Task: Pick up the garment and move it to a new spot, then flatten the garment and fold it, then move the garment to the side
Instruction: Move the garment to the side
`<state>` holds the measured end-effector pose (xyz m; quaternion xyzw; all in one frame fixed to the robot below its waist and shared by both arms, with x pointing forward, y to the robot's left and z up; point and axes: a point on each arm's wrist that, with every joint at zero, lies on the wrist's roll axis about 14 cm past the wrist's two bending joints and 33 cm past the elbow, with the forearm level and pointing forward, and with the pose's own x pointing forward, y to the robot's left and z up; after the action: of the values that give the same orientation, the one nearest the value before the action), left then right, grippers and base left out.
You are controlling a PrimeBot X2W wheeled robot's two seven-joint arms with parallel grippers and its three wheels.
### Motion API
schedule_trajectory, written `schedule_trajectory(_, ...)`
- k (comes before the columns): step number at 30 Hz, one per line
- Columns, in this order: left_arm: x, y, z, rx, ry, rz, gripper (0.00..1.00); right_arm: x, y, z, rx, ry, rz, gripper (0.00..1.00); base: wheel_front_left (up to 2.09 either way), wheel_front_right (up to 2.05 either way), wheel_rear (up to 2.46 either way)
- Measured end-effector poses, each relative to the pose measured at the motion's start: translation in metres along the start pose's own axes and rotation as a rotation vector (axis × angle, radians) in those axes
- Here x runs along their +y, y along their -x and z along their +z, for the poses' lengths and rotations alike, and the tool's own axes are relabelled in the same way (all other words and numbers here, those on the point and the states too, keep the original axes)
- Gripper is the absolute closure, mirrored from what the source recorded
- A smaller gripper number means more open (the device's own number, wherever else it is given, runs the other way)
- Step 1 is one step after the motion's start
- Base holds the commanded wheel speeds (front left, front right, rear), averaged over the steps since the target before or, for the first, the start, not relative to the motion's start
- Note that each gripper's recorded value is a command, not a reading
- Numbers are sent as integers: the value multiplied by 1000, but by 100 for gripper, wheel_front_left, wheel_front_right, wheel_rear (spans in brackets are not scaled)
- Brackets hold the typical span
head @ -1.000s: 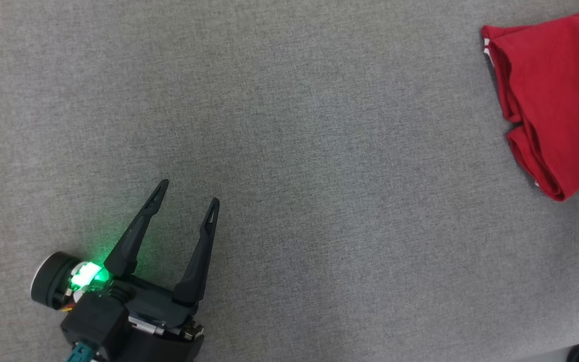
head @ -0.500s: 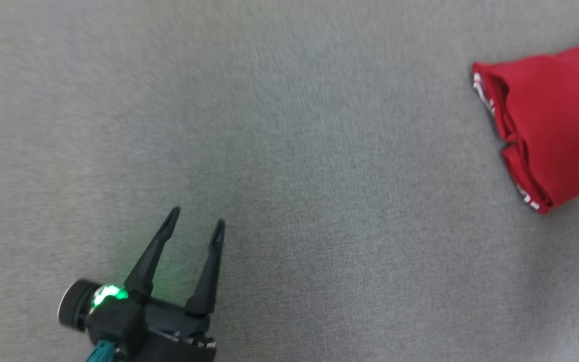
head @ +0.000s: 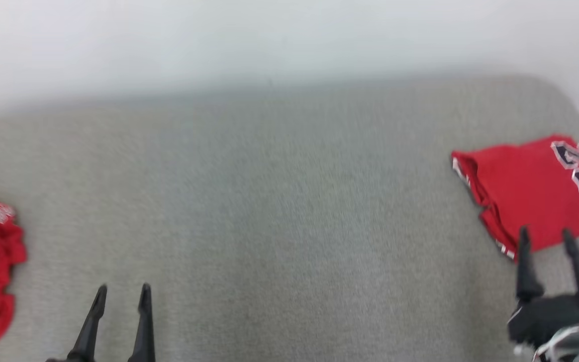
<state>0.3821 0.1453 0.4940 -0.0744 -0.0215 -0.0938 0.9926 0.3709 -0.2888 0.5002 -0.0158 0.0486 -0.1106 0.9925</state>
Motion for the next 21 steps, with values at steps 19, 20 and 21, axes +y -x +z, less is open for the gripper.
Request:
schedule_trajectory(19,46,74,-8,27,31,193,0,65,53,-5,-55,-147,188,0,0,0,0)
schedule_trajectory(20,46,76,-9,32,31,195,0,66,53,-8,-44,-147,191,0,0,0,0)
schedule_trajectory(21,46,77,-12,40,30,195,0,67,53,-10,-39,-146,193,0,0,0,0)
